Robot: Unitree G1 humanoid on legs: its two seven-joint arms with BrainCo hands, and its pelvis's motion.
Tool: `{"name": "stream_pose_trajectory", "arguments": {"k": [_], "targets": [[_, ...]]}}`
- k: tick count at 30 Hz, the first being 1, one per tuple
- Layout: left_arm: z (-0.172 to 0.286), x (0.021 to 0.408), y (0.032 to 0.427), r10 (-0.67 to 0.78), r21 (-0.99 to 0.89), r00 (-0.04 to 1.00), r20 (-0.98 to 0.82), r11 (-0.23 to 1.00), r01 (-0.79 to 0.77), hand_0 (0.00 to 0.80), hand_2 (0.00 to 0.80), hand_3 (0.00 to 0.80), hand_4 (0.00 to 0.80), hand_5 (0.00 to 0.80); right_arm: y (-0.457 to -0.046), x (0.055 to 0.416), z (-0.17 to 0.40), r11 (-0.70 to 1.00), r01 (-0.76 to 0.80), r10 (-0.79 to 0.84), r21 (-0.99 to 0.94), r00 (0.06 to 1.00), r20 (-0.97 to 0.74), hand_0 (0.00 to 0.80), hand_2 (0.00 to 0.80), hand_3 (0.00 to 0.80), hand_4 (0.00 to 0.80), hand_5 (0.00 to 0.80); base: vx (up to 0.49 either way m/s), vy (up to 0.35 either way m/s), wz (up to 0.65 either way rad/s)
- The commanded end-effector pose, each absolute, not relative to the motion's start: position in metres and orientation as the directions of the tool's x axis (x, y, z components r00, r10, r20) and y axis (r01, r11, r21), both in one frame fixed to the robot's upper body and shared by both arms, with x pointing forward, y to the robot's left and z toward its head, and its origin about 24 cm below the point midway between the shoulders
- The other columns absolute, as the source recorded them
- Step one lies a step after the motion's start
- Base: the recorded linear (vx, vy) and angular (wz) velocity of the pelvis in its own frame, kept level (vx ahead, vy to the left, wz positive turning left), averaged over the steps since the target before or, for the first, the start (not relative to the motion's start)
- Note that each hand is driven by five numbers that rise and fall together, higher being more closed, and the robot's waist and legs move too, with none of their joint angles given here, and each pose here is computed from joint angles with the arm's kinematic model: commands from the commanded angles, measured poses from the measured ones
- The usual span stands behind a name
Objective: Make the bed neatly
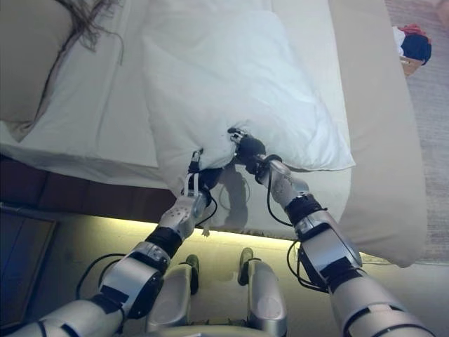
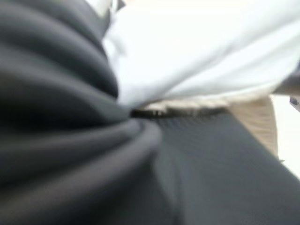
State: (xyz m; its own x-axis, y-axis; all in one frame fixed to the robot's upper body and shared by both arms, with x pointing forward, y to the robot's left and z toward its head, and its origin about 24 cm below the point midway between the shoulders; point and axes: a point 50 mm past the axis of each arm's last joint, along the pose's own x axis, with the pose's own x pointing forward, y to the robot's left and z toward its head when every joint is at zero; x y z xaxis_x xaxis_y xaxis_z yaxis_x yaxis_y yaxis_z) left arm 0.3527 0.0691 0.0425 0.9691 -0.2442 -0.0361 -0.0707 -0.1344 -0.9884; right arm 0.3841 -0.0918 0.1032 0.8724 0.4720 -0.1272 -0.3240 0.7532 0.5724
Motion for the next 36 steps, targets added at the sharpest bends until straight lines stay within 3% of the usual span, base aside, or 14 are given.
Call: {"name": "stream_pose_trajectory", "arguments": {"k": [1, 10, 15, 22, 28, 36], "targets": [[0.061, 0.359, 0.074, -0.225, -0.982, 0.972, 0.073, -0.188, 0.030, 0.800, 0.800, 0.800, 0.800, 0.800, -0.127, 0.394, 0.127, 0.820, -0.287, 0.367, 0.495, 0.927, -0.072, 0.000, 0.000, 0.000, 0.000, 0.000, 0.002, 0.039, 0.01], [0.070, 0.364, 0.096, -0.175, -0.985, 0.979, 0.106, -0.156, 0.079, 0.800, 0.800, 0.800, 0.800, 0.800, -0.144, 0.372, 0.059, 0.892, -0.216, 0.359, 0.398, 0.873, -0.329, 0.000, 0.000, 0.000, 0.000, 0.000, -0.001, 0.044, 0.00], [0.065, 0.357, 0.123, -0.115, -0.984, 0.985, 0.129, -0.142, 0.112, 0.800, 0.800, 0.800, 0.800, 0.800, -0.152, 0.319, -0.020, 0.870, -0.129, 0.400, 0.475, 0.747, -0.531, 0.000, 0.000, 0.000, 0.000, 0.000, 0.004, 0.053, 0.04], [0.043, 0.335, 0.147, -0.070, -0.987, 0.988, 0.135, -0.103, 0.127, 0.800, 0.800, 0.800, 0.800, 0.800, -0.168, 0.250, -0.088, 0.846, 0.008, 0.411, 0.534, 0.627, -0.661, 0.000, 0.000, 0.000, 0.000, 0.000, 0.035, 0.042, 0.07], [0.026, 0.316, 0.171, -0.031, -0.991, 0.992, 0.126, -0.038, 0.125, 0.800, 0.800, 0.800, 0.800, 0.800, -0.185, 0.219, -0.109, 0.824, 0.145, 0.352, 0.547, 0.626, -0.696, 0.000, 0.000, 0.000, 0.000, 0.000, -0.010, 0.022, 0.13], [-0.006, 0.273, 0.236, 0.137, -0.998, 0.989, 0.047, 0.042, 0.041, 0.800, 0.800, 0.800, 0.800, 0.800, -0.215, 0.191, -0.122, 0.805, 0.282, 0.249, 0.521, 0.637, -0.730, 0.000, 0.000, 0.000, 0.000, 0.000, 0.002, 0.036, 0.15]]}}
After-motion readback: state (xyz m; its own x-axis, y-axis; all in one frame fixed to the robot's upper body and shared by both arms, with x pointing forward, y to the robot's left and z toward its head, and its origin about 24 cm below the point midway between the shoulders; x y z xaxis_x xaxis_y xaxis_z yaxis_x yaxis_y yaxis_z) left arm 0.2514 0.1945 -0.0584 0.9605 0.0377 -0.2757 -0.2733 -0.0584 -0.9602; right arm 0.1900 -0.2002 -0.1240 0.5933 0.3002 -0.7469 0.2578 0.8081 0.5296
